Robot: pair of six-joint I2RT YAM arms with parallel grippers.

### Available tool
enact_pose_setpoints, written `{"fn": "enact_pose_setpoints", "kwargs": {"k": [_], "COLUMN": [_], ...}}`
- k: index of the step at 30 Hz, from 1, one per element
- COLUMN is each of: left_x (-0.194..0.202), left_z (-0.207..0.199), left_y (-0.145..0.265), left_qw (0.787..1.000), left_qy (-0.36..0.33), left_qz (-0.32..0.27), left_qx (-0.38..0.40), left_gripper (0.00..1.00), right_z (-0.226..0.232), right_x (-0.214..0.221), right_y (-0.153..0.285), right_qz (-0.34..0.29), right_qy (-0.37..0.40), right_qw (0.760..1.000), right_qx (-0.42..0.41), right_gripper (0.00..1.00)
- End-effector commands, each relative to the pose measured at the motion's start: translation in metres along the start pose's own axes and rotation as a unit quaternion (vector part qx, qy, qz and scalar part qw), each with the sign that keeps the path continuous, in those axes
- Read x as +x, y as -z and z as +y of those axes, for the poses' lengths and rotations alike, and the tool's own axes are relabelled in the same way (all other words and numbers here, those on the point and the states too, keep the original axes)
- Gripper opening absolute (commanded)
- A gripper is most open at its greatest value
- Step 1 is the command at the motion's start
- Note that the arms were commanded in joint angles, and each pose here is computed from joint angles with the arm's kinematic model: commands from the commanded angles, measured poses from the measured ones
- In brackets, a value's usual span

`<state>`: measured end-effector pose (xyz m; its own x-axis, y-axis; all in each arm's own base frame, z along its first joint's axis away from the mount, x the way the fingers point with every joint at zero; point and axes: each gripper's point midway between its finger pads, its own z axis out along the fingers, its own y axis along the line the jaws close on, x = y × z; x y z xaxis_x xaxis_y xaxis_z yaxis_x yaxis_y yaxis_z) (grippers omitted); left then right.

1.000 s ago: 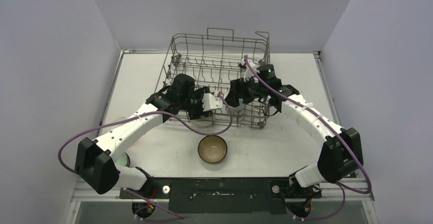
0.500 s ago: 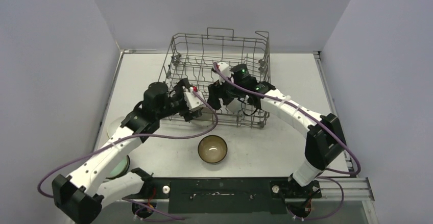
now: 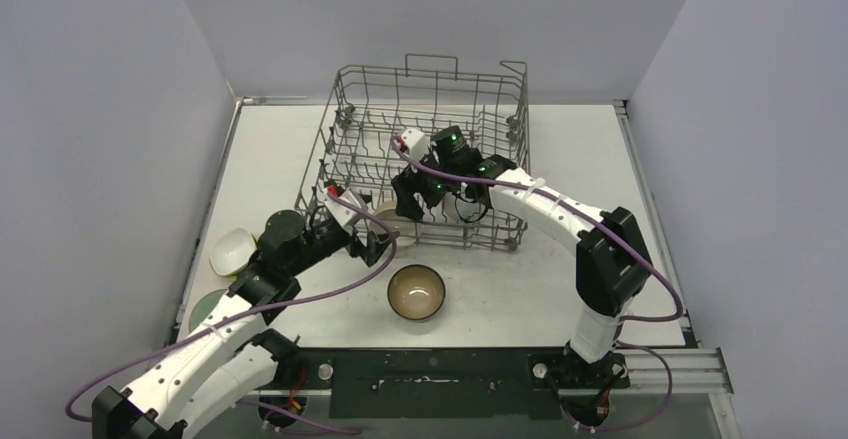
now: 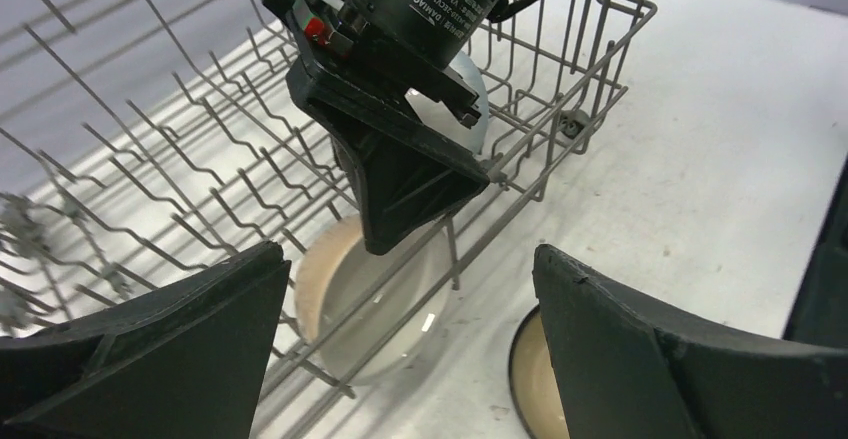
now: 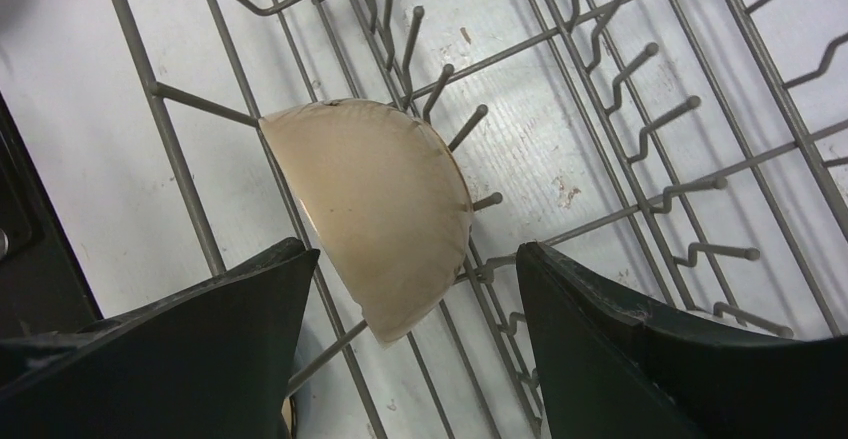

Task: Load the bowls into the dish rack
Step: Pick up the bowl from the dish rack.

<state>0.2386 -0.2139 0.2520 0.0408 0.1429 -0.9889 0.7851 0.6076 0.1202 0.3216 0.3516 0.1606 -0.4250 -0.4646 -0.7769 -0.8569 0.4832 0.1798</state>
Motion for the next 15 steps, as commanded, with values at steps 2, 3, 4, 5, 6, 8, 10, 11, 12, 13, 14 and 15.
{"fn": "enact_pose_setpoints", "kwargs": {"k": [2,3,4,5,6,8,10,11,12,13,14,15], "left_x": [-0.022,-0.020,-0.017,-0.015,-0.012,-0.010,-0.010,-0.012,-0.013,-0.015,-0.016,-0.018], "left_z": [0.003,0.003,0.004,0.004,0.005,0.006,0.009,0.010,0.011,0.012,0.012,0.013], "left_y": [-0.002,-0.002,-0.002,-0.002,-0.003,-0.003,-0.002,-0.001,-0.001,0.000,0.001,0.001], "left_qw": [0.993,0.993,0.992,0.991,0.991,0.991,0.990,0.989,0.989,0.988,0.988,0.987], "left_qy": [0.088,0.094,0.101,0.106,0.110,0.112,0.119,0.121,0.124,0.126,0.128,0.130], "left_qz": [-0.076,-0.074,-0.072,-0.069,-0.065,-0.062,-0.061,-0.063,-0.065,-0.068,-0.070,-0.073], "left_qx": [-0.024,-0.026,-0.029,-0.032,-0.035,-0.038,-0.047,-0.052,-0.056,-0.058,-0.059,-0.062], "left_gripper": [0.92,0.92,0.92,0.92,0.92,0.92,0.92,0.92,0.92,0.92,0.92,0.92], "right_z": [0.016,0.017,0.016,0.017,0.018,0.022,0.023,0.024,0.025,0.025,0.025,0.025], "right_x": [-0.002,-0.002,-0.004,-0.006,-0.008,-0.009,-0.008,-0.006,-0.003,0.000,0.003,0.005], "right_y": [-0.008,-0.008,-0.007,-0.005,-0.003,0.000,-0.003,-0.006,-0.010,-0.013,-0.016,-0.019], "right_qz": [0.013,0.012,0.008,0.004,-0.002,-0.006,-0.003,0.001,0.007,0.014,0.019,0.022], "right_qy": [0.057,0.061,0.063,0.065,0.067,0.074,0.079,0.082,0.085,0.088,0.089,0.091], "right_qw": [0.998,0.997,0.997,0.997,0.997,0.996,0.996,0.995,0.995,0.994,0.994,0.993], "right_qx": [-0.035,-0.038,-0.037,-0.037,-0.039,-0.047,-0.051,-0.056,-0.060,-0.062,-0.065,-0.066], "right_gripper": [0.76,0.76,0.76,0.76,0.77,0.79,0.79,0.79,0.77,0.75,0.73,0.70]}}
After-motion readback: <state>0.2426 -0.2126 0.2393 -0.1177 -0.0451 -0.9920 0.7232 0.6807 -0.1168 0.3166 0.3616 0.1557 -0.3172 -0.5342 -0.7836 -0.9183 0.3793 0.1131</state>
